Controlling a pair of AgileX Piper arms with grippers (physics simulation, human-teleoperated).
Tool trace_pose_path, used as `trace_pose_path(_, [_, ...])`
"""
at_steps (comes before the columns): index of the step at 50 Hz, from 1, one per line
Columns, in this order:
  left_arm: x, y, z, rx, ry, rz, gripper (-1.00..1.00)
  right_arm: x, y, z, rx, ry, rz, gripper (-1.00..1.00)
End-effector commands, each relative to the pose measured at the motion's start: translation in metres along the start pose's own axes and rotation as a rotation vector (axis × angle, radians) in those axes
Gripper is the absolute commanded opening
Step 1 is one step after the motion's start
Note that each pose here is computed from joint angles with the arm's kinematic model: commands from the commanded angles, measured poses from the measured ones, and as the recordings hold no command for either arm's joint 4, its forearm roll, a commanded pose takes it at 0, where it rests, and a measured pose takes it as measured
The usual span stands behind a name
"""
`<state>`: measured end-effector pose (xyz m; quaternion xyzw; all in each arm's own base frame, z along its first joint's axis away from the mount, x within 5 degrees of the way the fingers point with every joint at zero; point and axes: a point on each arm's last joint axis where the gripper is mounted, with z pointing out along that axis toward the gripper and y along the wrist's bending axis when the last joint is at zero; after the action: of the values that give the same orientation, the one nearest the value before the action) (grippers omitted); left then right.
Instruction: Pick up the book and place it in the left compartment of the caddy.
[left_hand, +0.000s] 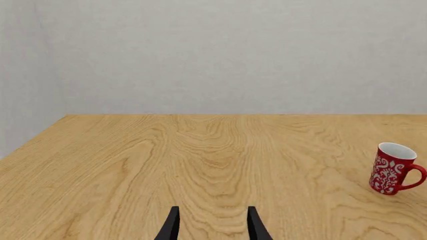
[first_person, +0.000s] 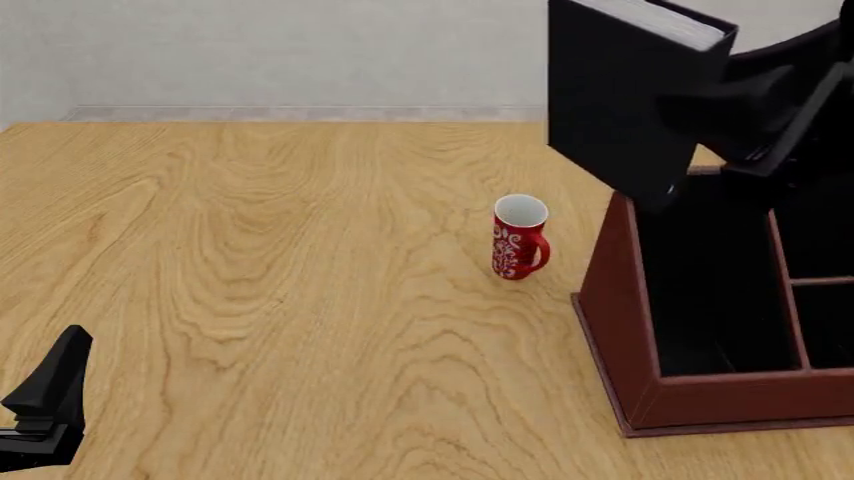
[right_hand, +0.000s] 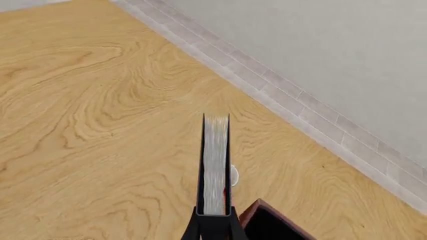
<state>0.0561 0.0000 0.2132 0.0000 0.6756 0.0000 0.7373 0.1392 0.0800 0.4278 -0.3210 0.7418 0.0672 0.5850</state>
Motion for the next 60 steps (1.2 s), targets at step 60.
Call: trace_pose_path(60, [0.0,0.0,0.0,0.0,0.0,0.0,1.0,0.066,-0.005,-0.072,0.307,0.056,0.181,-1.0])
